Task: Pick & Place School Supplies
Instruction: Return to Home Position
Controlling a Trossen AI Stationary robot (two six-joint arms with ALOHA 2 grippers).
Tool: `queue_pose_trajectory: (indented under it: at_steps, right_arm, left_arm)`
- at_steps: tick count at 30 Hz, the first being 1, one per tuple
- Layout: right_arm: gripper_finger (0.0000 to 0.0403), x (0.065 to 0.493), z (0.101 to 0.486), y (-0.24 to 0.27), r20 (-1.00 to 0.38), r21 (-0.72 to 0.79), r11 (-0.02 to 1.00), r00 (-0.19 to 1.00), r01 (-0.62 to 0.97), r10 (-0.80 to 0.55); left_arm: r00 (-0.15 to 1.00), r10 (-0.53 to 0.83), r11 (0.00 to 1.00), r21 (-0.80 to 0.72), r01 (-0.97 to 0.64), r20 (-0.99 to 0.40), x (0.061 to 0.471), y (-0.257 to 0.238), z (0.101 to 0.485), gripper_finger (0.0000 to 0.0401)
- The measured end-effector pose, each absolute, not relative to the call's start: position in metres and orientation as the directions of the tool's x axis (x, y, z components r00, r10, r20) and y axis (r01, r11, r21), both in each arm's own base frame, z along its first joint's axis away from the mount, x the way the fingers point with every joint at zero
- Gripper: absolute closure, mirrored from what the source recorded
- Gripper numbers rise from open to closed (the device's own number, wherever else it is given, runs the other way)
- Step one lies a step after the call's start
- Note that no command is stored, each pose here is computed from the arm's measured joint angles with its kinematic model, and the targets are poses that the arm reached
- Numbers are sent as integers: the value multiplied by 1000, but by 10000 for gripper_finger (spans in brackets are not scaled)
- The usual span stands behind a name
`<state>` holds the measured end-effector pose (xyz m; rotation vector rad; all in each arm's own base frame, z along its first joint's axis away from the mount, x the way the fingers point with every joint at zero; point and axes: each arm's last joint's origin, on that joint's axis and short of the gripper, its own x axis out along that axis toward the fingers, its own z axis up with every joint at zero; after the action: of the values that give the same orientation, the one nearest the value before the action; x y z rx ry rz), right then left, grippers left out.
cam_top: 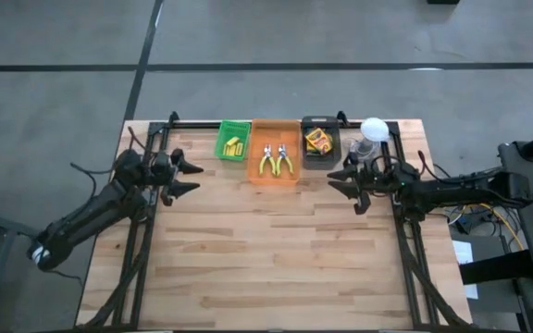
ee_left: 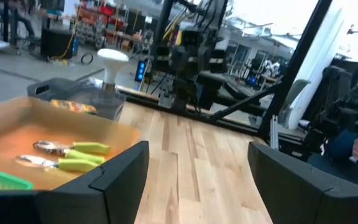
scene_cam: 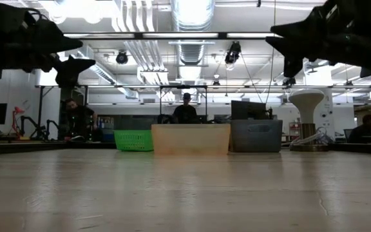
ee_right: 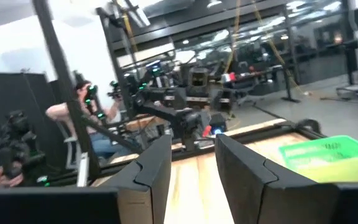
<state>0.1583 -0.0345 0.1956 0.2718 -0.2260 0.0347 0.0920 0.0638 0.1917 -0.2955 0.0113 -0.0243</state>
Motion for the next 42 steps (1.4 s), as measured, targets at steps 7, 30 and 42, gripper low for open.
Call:
queue_pose_trajectory:
  at_steps: [7, 30, 42]
  right_arm:
    - [280, 148, 189, -33, 253, 267, 962, 967, -51, -19]
    - [285, 105, 200, -21, 320, 248, 966, 947, -72, -11]
    - [274, 91, 195, -18, 294, 294, 954, 955, -51, -39]
  left_arm:
    - [1000, -23, 934, -356, 22, 0, 86, 58, 169, 121]
    - [998, -55, 932, -358, 50, -5, 75, 45, 174, 121]
    - [996, -65, 930, -365, 40, -55, 70, 40, 188, 121]
